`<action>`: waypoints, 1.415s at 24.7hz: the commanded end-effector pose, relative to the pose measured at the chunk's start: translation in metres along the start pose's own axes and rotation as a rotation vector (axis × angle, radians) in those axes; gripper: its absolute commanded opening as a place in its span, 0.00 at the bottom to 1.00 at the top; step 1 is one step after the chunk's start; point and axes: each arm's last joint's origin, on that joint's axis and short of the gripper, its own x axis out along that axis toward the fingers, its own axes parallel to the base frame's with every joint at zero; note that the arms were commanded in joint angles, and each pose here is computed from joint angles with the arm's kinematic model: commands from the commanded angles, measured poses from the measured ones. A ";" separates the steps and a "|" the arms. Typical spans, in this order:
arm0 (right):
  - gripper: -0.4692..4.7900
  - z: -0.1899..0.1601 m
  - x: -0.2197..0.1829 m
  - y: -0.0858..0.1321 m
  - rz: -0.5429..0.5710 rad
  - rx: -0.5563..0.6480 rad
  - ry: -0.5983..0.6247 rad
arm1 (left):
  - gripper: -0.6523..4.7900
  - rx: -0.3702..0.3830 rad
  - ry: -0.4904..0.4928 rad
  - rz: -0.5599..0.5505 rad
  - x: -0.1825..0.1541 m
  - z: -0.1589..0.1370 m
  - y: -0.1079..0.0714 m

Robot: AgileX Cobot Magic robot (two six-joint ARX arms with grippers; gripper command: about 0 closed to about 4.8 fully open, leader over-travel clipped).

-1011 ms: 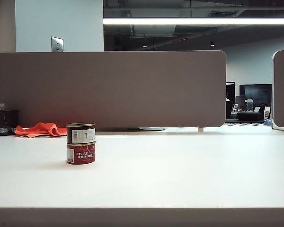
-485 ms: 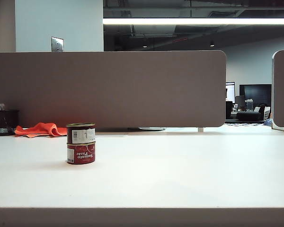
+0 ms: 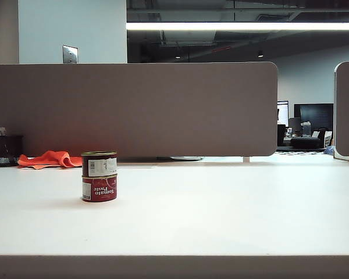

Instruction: Stack a can of tomatoes on the right onto the can of tomatoes on the left.

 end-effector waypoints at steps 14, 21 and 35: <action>0.08 -0.037 0.006 -0.001 -0.022 -0.028 0.112 | 0.11 0.031 0.006 0.081 0.001 -0.008 0.002; 0.08 -0.037 0.006 -0.001 -0.022 -0.029 0.116 | 0.11 0.033 0.058 0.078 0.001 -0.013 0.002; 0.08 -0.037 0.006 -0.001 -0.022 -0.029 0.116 | 0.11 0.034 0.062 0.076 0.001 -0.013 0.002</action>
